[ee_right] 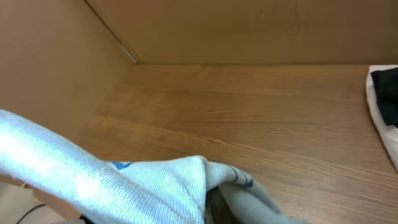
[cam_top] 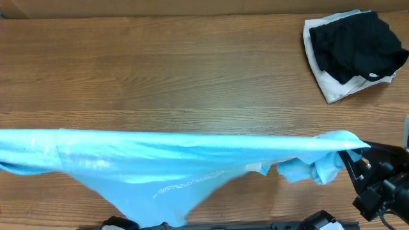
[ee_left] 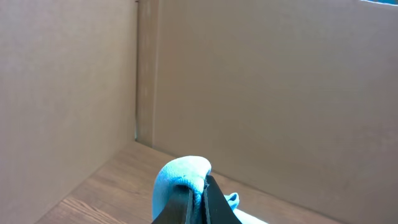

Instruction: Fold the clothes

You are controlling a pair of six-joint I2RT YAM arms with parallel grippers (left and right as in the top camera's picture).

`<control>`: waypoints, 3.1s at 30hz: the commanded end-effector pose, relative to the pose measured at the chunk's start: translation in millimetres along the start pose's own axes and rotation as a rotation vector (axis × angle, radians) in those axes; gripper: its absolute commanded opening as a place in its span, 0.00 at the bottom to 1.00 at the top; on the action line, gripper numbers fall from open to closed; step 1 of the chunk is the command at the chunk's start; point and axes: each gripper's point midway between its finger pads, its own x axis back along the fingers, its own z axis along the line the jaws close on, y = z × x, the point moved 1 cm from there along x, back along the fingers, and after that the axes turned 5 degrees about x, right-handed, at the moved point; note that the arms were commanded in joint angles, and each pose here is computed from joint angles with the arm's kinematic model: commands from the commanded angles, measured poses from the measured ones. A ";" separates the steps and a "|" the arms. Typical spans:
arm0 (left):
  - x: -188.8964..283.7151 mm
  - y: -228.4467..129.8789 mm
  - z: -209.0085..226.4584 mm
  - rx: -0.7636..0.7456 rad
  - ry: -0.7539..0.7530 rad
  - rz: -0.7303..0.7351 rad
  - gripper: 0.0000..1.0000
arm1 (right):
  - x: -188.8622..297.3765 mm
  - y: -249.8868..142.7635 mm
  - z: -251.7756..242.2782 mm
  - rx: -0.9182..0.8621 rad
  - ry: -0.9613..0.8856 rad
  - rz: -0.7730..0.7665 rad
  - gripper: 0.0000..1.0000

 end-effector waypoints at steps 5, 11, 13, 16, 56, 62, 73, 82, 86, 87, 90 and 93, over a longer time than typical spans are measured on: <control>-44.3 -13.3 -18.2 -0.069 0.108 0.063 0.04 | -54.3 12.6 -21.4 0.001 -0.136 0.091 0.04; -115.4 -62.5 -56.9 -0.234 0.186 0.242 0.04 | -159.5 0.7 -43.2 0.022 -0.234 0.342 0.04; -139.0 -80.8 -69.4 -0.283 0.206 0.295 0.04 | -194.6 -4.8 -52.7 0.025 -0.271 0.404 0.04; -176.4 -110.6 -85.1 -0.347 0.245 0.370 0.04 | -247.1 -11.6 -71.9 0.009 -0.314 0.465 0.04; -283.0 -249.1 -129.7 -0.197 -0.040 0.873 1.00 | -212.5 25.6 -135.8 -0.271 -0.367 0.307 1.00; -247.1 -236.7 -133.4 -0.157 -0.134 0.925 0.97 | -155.8 6.4 -115.0 -0.315 -0.381 0.339 1.00; -186.3 -298.6 -91.2 -0.216 -0.010 1.196 0.97 | -128.2 -52.8 -107.6 -0.393 -0.401 0.447 1.00; -184.5 -428.3 -58.6 -0.284 0.069 1.389 0.96 | -179.5 -104.5 -128.0 -0.425 -0.387 0.548 1.00; -185.4 -491.4 -65.8 -0.359 -0.079 1.420 0.98 | -194.1 -113.7 -133.4 -0.429 -0.379 0.553 1.00; -184.1 -502.5 -66.9 -0.369 -0.105 1.426 0.98 | -196.2 -115.6 -134.5 -0.430 -0.380 0.556 1.00; -178.9 -548.1 -60.5 -0.395 -0.133 1.445 1.00 | -200.0 -118.9 -136.4 -0.430 -0.380 0.557 1.00; -175.1 -575.3 -52.3 -0.400 -0.132 1.475 1.00 | -201.1 -118.5 -136.8 -0.429 -0.380 0.555 1.00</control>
